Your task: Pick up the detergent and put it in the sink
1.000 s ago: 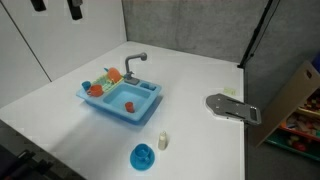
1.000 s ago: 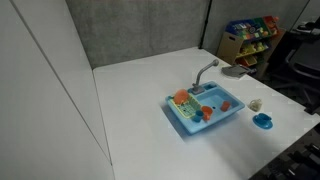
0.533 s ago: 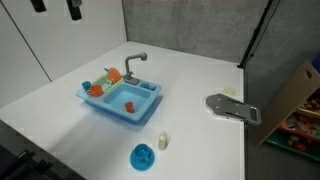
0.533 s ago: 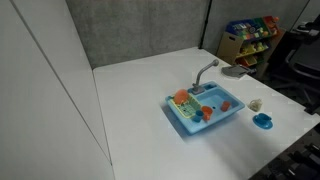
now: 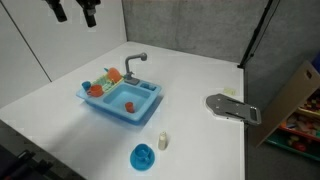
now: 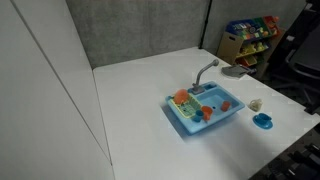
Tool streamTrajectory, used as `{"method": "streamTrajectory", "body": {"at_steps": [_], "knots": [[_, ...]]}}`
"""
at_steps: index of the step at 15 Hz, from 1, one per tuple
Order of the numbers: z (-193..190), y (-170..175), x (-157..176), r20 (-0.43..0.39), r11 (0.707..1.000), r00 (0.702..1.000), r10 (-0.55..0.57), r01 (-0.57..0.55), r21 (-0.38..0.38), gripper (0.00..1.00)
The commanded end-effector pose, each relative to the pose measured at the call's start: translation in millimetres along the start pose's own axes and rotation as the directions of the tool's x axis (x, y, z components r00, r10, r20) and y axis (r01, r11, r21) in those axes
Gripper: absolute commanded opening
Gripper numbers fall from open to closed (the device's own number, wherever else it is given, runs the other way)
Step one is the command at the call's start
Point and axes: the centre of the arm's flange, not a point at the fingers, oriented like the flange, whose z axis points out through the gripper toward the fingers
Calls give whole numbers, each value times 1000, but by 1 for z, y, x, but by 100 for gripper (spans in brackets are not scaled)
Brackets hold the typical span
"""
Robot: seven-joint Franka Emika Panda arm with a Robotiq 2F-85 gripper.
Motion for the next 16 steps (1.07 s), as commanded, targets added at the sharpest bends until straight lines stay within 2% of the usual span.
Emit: {"method": "streamTrajectory", "body": {"at_steps": [1, 4, 9, 16], "knots": [[14, 23, 26, 7, 998, 998, 58, -57, -20, 100], [31, 48, 40, 32, 995, 995, 96, -95, -31, 100], [75, 88, 64, 56, 981, 984, 171, -164, -105, 100], [138, 121, 85, 83, 958, 960, 268, -256, -126, 100]]}}
